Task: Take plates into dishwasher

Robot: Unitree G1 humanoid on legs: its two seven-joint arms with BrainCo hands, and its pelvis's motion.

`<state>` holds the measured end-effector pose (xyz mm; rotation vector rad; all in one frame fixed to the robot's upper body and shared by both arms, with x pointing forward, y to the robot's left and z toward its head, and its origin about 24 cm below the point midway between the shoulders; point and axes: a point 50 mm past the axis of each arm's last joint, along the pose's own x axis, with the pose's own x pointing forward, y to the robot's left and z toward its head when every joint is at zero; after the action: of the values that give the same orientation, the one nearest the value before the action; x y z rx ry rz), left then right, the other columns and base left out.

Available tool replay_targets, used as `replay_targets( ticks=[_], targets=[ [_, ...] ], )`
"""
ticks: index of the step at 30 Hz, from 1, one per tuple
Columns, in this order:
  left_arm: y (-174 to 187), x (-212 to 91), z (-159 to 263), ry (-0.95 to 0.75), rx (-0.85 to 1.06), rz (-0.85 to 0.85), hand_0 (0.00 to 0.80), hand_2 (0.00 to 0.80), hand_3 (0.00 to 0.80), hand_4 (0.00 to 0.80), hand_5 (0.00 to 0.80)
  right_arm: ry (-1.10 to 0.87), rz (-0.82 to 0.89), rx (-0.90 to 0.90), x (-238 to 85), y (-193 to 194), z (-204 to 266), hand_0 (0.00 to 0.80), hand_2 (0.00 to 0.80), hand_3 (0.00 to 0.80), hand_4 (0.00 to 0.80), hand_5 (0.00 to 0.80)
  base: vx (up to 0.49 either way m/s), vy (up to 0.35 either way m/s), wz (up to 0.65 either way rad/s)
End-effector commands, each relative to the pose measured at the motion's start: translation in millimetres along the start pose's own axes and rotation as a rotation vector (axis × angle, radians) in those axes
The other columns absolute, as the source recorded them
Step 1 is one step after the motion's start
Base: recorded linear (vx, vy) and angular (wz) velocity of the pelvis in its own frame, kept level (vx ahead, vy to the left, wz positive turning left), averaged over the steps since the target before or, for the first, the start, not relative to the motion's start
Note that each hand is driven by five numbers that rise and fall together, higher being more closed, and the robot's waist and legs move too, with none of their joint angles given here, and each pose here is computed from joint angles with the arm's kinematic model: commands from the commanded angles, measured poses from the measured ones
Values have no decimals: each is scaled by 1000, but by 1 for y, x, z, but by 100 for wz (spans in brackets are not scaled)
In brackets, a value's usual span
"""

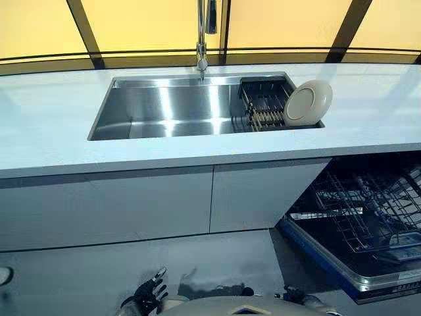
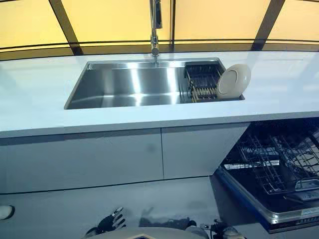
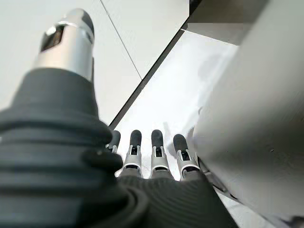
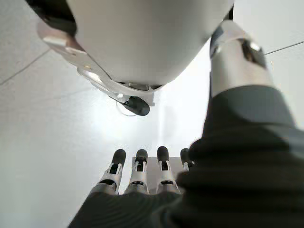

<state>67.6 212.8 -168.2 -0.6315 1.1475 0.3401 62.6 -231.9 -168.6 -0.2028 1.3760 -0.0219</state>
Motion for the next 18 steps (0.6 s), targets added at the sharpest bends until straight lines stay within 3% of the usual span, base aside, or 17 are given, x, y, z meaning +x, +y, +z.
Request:
replay_targets(
  ticks=[1,18],
  targets=[
    [-21,7,-1,10,-50,-51,0,0,0,0,0,-14,-9,-49,2,-2,23,0,0,0,0,0,0,0,0],
    [-18,6,-2,-18,-75,-64,0,0,0,0,0,-23,5,-44,1,-1,22,0,0,0,0,0,12,-2,0]
  ],
)
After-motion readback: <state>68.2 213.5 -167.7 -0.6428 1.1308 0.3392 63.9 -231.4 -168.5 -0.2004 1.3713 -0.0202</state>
